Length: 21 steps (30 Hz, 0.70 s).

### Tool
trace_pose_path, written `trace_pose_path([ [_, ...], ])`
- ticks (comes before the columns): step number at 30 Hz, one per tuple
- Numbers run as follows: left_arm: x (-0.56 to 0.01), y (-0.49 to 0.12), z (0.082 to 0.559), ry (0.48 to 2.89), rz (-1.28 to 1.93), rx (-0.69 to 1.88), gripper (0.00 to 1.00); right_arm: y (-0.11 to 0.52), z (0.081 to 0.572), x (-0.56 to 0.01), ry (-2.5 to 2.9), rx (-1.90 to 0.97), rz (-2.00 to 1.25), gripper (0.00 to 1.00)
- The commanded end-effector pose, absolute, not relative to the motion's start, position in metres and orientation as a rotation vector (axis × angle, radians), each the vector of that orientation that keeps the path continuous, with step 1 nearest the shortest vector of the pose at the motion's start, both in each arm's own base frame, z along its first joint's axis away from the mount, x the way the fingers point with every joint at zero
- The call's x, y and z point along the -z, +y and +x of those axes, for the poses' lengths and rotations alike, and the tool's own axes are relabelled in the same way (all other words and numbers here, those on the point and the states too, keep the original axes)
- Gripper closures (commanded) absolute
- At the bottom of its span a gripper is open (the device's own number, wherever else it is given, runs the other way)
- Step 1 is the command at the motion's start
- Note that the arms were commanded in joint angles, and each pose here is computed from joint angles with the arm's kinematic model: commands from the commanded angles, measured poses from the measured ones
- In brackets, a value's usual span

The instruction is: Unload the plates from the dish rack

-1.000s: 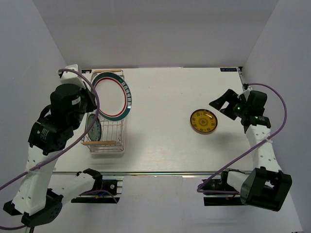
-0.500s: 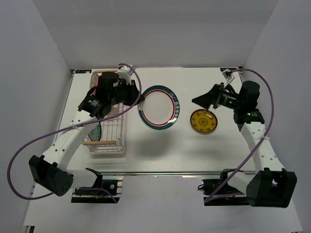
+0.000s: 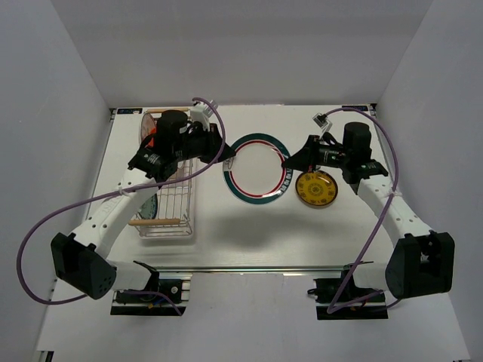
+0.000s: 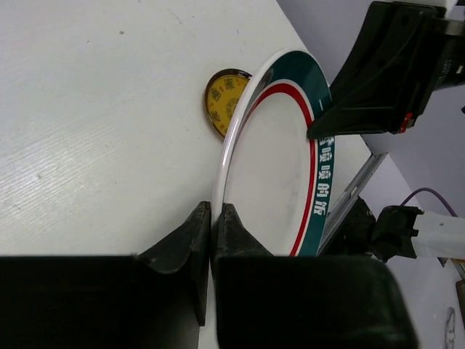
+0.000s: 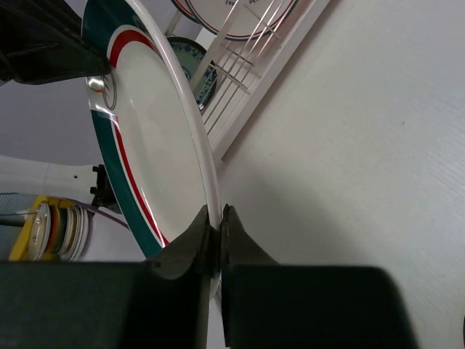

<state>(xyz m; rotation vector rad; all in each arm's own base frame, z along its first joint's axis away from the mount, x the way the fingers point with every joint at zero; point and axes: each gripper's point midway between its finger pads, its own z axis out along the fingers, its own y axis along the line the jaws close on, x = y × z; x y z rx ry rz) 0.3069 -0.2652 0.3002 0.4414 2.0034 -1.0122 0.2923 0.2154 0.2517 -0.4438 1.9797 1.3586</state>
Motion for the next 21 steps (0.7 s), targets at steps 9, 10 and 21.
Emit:
trace_pose_path([
  [9, -0.277, -0.217, 0.327, 2.182, 0.209, 0.652, 0.02, 0.206, 0.326, -0.239, 2.086, -1.216, -0.253, 1.0],
  [10, -0.275, -0.189, 0.339, 2.18, 0.097, 0.466, 0.02, 0.204, 0.332, -0.232, 2.116, -1.191, -0.227, 1.0],
  [21, -0.254, -0.054, 0.298, 2.214, -0.409, -0.221, 0.02, 0.204, 0.368, -0.154, 2.339, -1.035, -0.008, 1.0],
])
